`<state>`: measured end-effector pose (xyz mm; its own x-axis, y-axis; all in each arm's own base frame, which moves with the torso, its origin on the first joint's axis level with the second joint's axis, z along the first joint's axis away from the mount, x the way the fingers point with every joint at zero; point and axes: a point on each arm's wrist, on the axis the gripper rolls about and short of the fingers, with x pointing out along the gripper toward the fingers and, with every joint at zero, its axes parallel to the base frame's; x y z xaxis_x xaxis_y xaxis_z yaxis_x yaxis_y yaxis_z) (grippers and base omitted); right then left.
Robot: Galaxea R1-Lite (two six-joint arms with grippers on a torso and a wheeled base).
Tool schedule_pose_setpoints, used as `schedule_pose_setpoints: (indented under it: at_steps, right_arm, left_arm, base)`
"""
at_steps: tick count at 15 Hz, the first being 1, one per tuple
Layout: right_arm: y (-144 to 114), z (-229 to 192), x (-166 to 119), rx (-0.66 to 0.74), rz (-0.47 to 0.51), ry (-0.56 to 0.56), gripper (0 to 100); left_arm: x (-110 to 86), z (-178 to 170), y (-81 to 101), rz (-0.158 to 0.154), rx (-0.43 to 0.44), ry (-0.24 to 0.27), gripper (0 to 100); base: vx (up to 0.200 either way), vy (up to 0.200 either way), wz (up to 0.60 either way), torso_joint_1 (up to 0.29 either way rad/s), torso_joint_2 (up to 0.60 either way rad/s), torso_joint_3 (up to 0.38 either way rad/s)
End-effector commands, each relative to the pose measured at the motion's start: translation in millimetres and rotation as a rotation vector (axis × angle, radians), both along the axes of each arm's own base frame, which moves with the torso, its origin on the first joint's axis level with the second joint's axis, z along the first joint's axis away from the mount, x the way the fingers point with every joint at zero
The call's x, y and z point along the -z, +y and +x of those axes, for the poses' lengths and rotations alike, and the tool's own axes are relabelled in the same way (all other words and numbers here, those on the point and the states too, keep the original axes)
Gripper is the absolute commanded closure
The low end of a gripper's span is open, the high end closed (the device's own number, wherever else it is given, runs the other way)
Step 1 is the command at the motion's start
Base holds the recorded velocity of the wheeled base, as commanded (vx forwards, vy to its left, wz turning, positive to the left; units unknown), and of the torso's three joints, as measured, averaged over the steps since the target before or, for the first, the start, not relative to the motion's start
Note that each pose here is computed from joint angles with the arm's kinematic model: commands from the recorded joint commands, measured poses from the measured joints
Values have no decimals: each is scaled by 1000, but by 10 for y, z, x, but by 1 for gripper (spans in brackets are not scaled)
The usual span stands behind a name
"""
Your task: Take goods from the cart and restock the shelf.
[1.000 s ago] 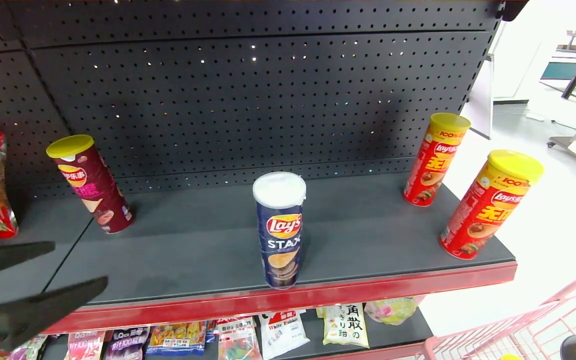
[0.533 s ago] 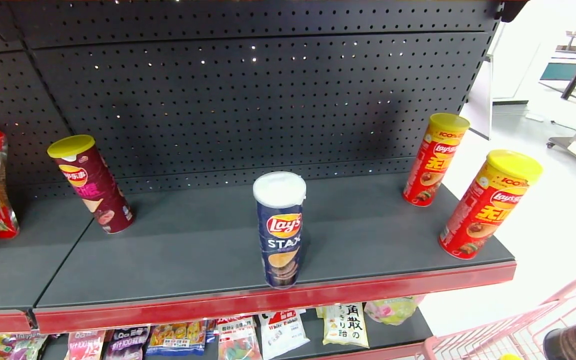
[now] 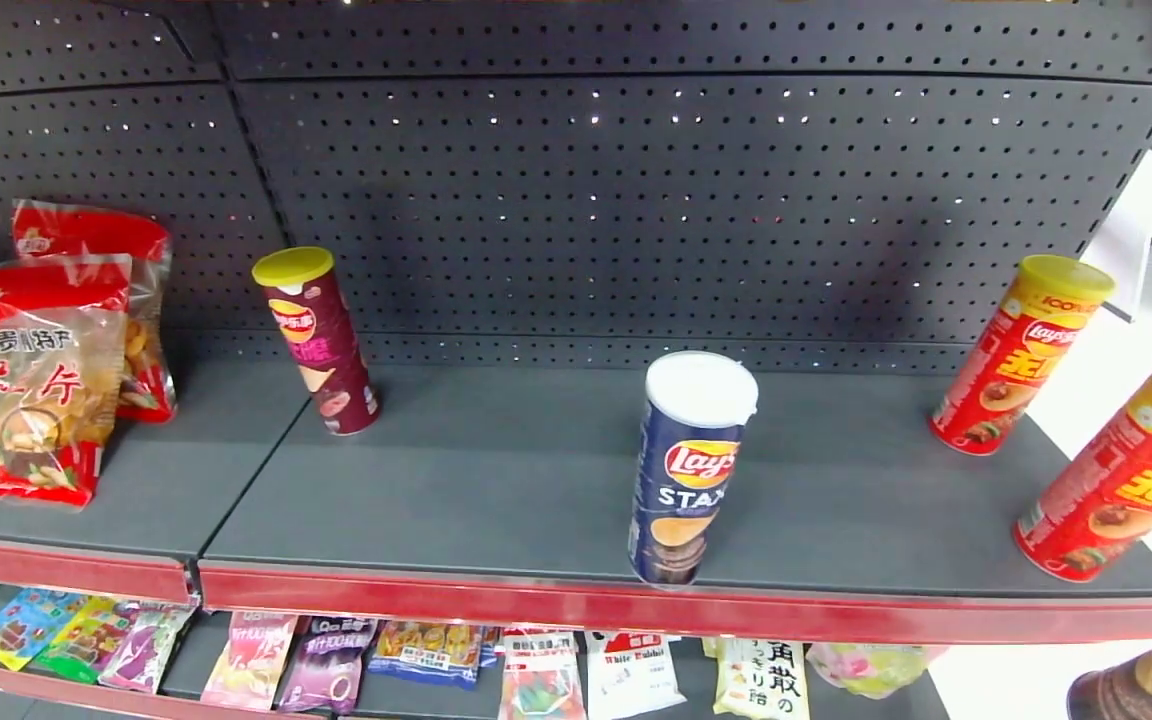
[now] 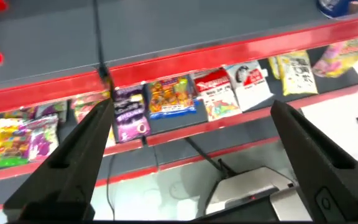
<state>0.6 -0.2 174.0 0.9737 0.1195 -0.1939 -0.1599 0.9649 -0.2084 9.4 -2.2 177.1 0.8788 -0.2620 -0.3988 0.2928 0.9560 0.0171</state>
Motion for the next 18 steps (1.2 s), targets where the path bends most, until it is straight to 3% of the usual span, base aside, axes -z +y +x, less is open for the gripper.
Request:
schedule_pose_setpoints:
  at_steps: [1,6,7,11,13,14,16,17,18]
  right_arm:
    - [0,-2,-21,-7,0,-6,100]
    - [87,416,-393,-122,40,37,100]
    - [153,853,-540,-139,48,17,100]
    - [303,1531,-617,-250,60,15,100]
    - [343,1709,-657,-278,57,31,100]
    - [375,1813,-680,-284,56,37,100]
    - [396,1918,-704,-286,56,42,100]
    - [404,1962,-722,-286,56,40,100]
    - [409,1970,-729,-289,57,39,100]
  left_arm:
    - [2,2,0,2,-4,1,0]
    - [198,-158,83,30,-105,-50,0]
    - [325,-257,121,16,-122,-87,0]
    - [648,-425,183,-14,-163,-165,0]
    - [629,-408,125,-58,-326,-124,0]
    - [563,-359,94,-112,-404,-98,0]
    - [587,-384,90,-149,-392,-139,0]
    - [650,-424,94,-125,-375,-169,0]
    - [733,-434,97,-81,-361,-180,0]
  base:
    - [0,0,0,0,0,0]
    - [0,0,0,0,0,0]
    - [0,0,0,0,0,0]
    - [0,0,0,0,0,0]
    - [0,0,0,0,0,0]
    - [0,0,0,0,0,0]
    - [0,0,0,0,0,0]
    - [0,0,0,0,0,0]
    - [0,0,0,0,0,0]
